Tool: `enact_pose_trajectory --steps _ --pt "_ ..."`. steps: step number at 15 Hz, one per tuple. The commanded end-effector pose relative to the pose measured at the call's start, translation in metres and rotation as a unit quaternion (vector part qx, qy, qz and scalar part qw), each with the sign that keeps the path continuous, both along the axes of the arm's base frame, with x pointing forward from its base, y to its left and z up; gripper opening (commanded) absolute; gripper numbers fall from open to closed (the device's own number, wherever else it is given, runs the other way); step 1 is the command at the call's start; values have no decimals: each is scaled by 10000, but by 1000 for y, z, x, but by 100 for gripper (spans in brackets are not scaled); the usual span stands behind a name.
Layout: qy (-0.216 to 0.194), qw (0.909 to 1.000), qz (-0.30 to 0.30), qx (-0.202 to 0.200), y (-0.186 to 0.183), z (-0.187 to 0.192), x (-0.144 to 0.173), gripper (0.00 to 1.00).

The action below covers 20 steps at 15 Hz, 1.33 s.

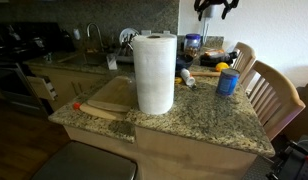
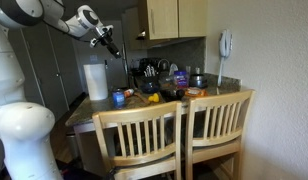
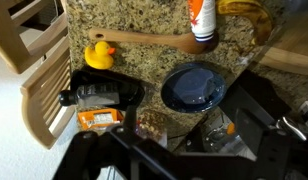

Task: Put the white bottle inside the bowl

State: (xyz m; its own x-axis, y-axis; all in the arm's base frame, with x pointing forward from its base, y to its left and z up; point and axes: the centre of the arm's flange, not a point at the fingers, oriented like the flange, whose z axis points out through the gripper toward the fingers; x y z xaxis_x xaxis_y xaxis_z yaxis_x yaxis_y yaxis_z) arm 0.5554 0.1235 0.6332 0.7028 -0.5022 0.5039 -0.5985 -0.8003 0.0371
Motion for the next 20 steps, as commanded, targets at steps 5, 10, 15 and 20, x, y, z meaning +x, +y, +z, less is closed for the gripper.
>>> enact_pose_trajectory --steps 5,10,15,20 --pt "1545 9861 507 329 -37 -104 74 100" --pt "1477 9877 428 284 -39 -125 67 100" --pt "1867 9793 740 251 -15 -165 73 100" --pt "1803 9810 656 274 -9 -164 71 100"
